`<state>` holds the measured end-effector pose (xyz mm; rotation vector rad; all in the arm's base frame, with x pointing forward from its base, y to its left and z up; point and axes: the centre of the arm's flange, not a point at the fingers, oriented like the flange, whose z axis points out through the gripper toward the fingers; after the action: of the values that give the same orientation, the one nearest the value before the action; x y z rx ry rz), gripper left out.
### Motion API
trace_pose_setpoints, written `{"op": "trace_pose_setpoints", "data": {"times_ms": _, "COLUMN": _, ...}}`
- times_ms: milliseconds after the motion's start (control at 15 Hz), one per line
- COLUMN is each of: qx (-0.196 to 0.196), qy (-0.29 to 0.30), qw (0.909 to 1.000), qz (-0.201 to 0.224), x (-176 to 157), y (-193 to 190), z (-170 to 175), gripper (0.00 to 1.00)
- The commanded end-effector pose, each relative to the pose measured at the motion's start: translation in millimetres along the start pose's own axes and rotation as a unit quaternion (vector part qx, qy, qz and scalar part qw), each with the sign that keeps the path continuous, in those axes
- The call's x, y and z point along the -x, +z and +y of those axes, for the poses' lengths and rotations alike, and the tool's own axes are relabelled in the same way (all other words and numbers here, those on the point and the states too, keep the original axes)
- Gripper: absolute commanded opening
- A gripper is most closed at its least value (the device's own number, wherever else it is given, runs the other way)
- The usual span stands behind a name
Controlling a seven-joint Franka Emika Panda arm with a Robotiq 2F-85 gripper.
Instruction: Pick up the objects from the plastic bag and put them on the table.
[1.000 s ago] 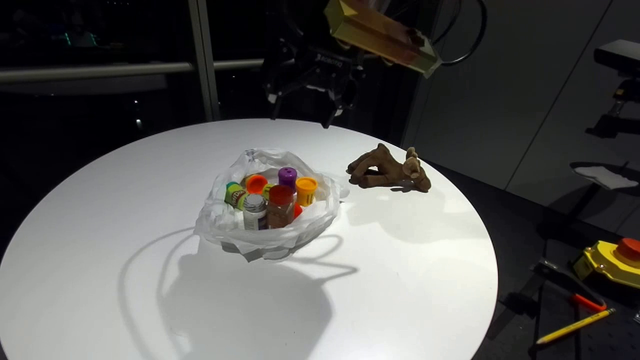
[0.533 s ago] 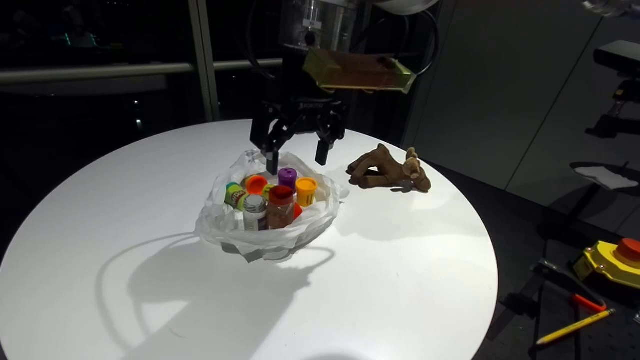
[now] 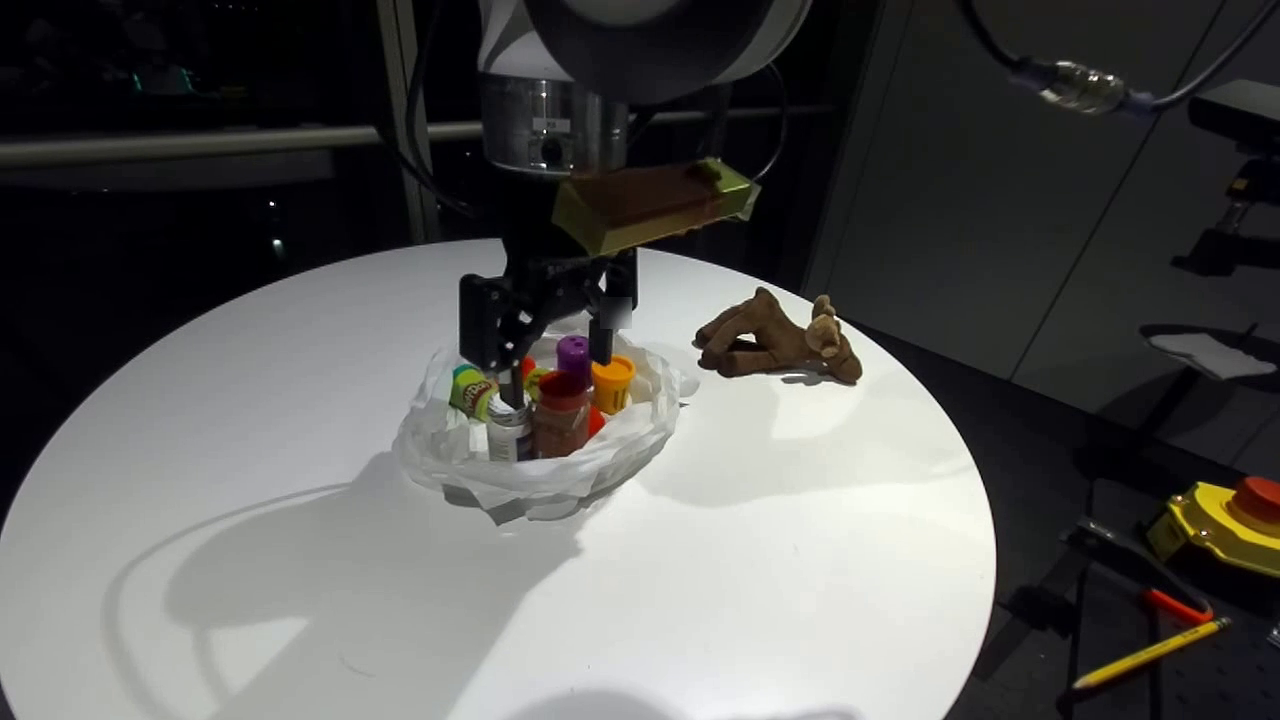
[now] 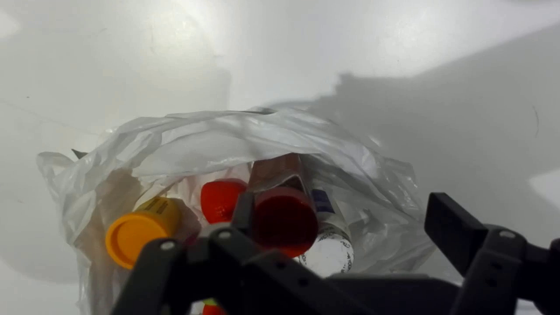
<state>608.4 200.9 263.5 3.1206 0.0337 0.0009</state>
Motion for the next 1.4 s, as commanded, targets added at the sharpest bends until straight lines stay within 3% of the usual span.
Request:
{"op": "trace_pose_setpoints", "data": {"times_ms": 0, "qx": 0.047, "qy": -0.035, "qw": 0.9982, "qz": 0.013, "x": -17.5, "y": 13.9, "z": -6.1, "gripper": 1.0}}
{"op": "trace_pose_setpoints", "data": {"times_ms": 267, "qx": 0.083, "qy": -0.059, "qw": 0.9942, "qz": 0.033, "x": -24.5, "y": 27.0, "z": -2.3, "gripper": 1.0}}
{"op": "trace_pose_setpoints", "data": {"times_ms": 467, "qx": 0.081, "qy": -0.068, "qw": 0.9936, "qz": 0.039, "x": -32.0, "y": 31.4, "z": 0.2, "gripper": 1.0}}
{"op": "trace_pose_setpoints", "data": {"times_ms": 533, "qx": 0.075, "qy": -0.067, "qw": 0.9942, "qz": 0.036, "x": -34.5, "y": 32.9, "z": 0.8, "gripper": 0.75}}
{"op": "trace_pose_setpoints", "data": {"times_ms": 600, "qx": 0.074, "qy": -0.066, "qw": 0.9945, "qz": 0.033, "x": -36.0, "y": 34.2, "z": 1.5, "gripper": 0.75}}
{"op": "trace_pose_setpoints", "data": {"times_ms": 1000, "qx": 0.071, "qy": -0.043, "qw": 0.9963, "qz": 0.025, "x": -39.2, "y": 31.9, "z": 7.1, "gripper": 0.27}}
{"op": "trace_pose_setpoints", "data": {"times_ms": 1333, "qx": 0.043, "qy": -0.01, "qw": 0.9982, "qz": 0.041, "x": -21.6, "y": -9.3, "z": 28.3, "gripper": 0.25}}
